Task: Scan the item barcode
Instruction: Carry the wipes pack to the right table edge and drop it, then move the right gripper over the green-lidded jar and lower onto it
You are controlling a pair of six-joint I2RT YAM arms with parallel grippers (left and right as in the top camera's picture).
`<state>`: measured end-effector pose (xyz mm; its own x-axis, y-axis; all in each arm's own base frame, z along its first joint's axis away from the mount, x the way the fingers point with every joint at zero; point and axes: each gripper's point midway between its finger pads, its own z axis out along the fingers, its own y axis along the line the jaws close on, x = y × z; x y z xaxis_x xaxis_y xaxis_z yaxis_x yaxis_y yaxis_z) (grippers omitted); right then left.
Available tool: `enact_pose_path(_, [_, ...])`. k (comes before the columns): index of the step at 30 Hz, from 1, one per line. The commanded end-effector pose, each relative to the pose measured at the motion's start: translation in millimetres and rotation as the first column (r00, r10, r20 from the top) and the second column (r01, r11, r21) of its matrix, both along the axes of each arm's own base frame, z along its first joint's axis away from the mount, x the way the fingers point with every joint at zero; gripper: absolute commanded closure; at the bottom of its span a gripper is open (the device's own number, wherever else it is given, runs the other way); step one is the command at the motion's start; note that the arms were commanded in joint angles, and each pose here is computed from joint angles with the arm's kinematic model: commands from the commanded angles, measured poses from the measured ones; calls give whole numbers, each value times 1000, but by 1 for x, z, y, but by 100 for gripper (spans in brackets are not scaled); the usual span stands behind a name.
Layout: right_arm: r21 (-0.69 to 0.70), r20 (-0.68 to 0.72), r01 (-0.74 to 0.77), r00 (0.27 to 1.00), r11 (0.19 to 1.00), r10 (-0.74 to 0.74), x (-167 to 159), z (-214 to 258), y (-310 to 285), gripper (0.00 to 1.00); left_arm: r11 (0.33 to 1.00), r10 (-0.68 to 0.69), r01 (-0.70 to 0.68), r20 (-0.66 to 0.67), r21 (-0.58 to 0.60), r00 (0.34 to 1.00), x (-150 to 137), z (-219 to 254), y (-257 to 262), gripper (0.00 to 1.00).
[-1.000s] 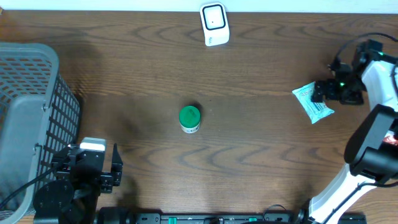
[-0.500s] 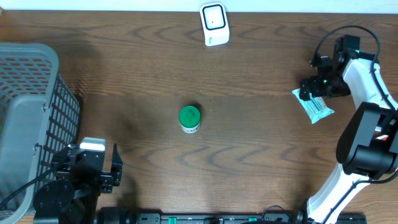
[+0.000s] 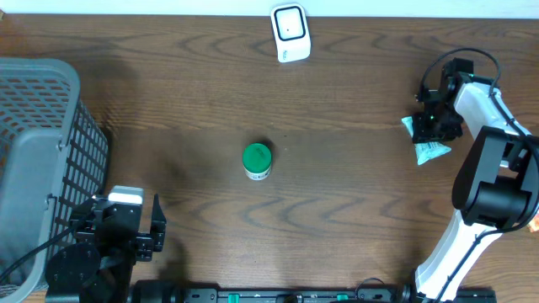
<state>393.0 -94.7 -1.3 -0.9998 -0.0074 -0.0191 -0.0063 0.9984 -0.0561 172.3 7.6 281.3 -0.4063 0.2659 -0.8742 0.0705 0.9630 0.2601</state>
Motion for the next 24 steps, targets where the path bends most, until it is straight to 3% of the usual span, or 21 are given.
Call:
enact_pose_path(1, [-160, -50, 158, 985, 975, -167, -16, -11, -30, 71, 1000, -3, 3, 9, 2, 1000, -1, 2, 0, 14])
enact_pose_path(8, [-192, -32, 304, 948, 933, -316, -29, 2, -63, 67, 1000, -3, 3, 9, 2, 1000, -1, 2, 0, 14])
enact_pose_path(17, [-294, 45, 589, 796, 753, -604, -71, 17, -144, 72, 1000, -3, 3, 9, 2, 1000, -1, 2, 0, 14])
enact_pose_path(18, [-289, 52, 610, 779, 738, -625, -74, 16, -150, 69, 1000, -3, 3, 9, 2, 1000, -1, 2, 0, 14])
enact_pose_path(19, [-275, 55, 625, 769, 730, -637, -76, 16, -154, 50, 1000, -3, 3, 9, 2, 1000, -1, 2, 0, 14])
enact_pose_path(20, [-256, 55, 638, 759, 726, -648, -78, 15, -158, 14, 1000, -3, 3, 9, 2, 1000, -1, 2, 0, 14])
enact_pose_path(21, [-243, 55, 646, 754, 723, -655, -78, 14, -159, 1, 1000, -3, 3, 9, 2, 1000, -1, 2, 0, 14])
enact_pose_path(24, [-178, 74, 662, 746, 728, -661, -67, 23, -158, 1, 1000, -3, 3, 9, 2, 1000, -1, 2, 0, 14])
